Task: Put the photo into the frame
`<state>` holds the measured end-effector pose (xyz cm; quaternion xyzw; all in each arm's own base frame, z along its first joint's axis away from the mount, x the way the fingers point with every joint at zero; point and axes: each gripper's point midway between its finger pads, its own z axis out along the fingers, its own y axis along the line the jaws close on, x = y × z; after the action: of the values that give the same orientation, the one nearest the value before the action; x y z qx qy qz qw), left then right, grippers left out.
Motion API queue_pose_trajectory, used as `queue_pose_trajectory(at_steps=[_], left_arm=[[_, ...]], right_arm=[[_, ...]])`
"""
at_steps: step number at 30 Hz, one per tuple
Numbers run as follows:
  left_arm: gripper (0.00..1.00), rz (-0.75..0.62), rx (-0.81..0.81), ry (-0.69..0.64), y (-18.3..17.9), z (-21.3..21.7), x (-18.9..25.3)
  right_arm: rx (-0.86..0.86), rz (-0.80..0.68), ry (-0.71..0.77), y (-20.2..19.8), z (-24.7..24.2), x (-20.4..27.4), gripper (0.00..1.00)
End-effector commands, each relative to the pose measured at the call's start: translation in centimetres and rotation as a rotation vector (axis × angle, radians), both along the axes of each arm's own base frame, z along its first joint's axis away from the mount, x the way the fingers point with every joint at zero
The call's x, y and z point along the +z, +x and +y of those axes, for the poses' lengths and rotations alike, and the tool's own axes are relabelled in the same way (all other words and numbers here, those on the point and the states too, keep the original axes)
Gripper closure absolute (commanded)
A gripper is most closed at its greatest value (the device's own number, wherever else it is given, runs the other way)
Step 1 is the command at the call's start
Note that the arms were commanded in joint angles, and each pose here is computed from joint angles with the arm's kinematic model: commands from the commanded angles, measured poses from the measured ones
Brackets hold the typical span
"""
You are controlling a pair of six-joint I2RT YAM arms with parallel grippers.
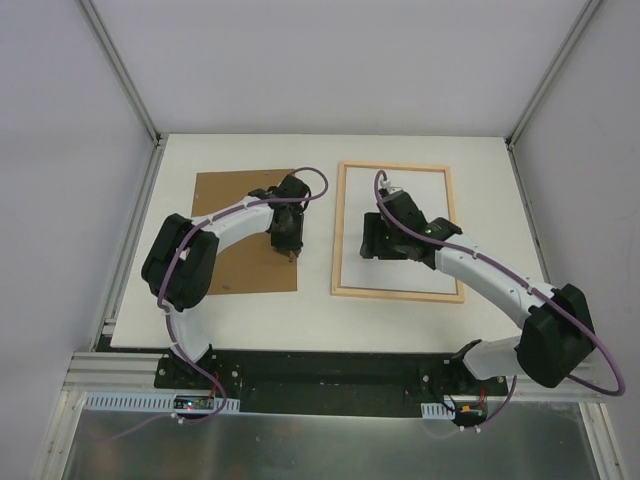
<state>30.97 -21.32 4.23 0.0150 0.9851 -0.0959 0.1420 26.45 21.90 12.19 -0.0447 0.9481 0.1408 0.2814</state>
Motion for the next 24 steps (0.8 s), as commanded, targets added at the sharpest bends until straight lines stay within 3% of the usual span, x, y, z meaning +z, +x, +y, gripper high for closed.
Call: queue_pose_trajectory(at_steps=[1,24], left_arm=[[0.74,0.034,-0.061,0.061,-0.6,0.2,-0.7],[0.79,0.044,-0.086,0.140,-0.5,0.2,-2.7]], right_arm=[[-0.052,-0.058,0.046,0.5,-1.2,1.9,0.41],[-0.078,-0.067,0.072,0.0,-2.0,2.0,0.41]])
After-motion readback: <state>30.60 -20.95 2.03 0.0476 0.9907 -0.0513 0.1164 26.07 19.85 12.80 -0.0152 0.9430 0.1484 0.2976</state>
